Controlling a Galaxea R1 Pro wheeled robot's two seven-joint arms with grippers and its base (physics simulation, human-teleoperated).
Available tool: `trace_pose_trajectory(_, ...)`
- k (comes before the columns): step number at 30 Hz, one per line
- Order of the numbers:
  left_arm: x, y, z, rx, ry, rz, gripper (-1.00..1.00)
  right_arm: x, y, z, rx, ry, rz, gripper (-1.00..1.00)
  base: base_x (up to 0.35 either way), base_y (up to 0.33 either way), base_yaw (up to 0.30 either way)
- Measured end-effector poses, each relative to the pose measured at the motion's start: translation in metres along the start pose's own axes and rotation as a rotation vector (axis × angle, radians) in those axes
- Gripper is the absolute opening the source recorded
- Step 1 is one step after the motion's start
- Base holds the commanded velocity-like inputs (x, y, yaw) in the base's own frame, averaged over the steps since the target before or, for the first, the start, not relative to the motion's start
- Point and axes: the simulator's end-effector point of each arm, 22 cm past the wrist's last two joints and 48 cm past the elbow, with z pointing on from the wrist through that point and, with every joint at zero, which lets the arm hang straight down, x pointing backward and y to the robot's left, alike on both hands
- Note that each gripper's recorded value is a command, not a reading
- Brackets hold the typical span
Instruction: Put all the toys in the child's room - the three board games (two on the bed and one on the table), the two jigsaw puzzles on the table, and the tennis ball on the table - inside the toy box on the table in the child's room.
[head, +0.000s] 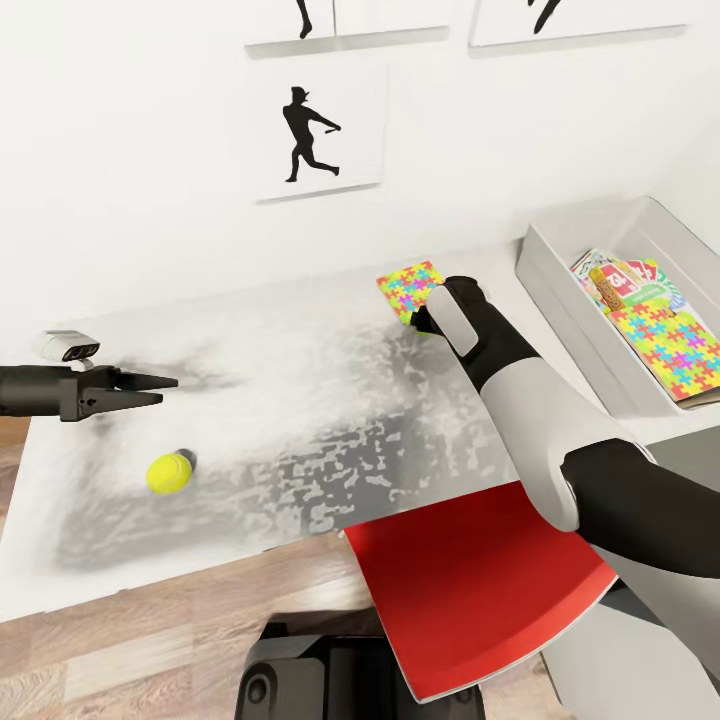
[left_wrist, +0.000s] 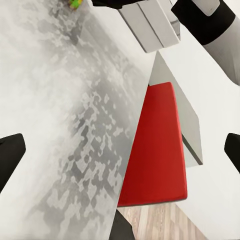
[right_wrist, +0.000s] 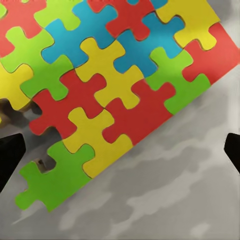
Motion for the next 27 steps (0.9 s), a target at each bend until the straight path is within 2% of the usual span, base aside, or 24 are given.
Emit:
trace_pose_trajectory(7,0.0,0.0002,0.0001,0.0,0.0,0.0,1.0,-0.0008,-0.0035,0.0011,0.006,-0.001,0.0,1.0,-0.024,0.0,0.0)
trace_pose_trajectory(19,0.0,0.0004,0.0001,0.0,0.0,0.0,1.0,-0.0009,-0.0027,0.0011,0.005,-0.002,0.001,1.0,-0.22,0.002,0.0)
trace_pose_trajectory(27,0.0,0.0001,0.0,0.0,0.0,0.0,1.0,-0.0038,-0.0027,-0.0006,0.003,-0.01,0.004,1.0,-0.033,0.002,0.0)
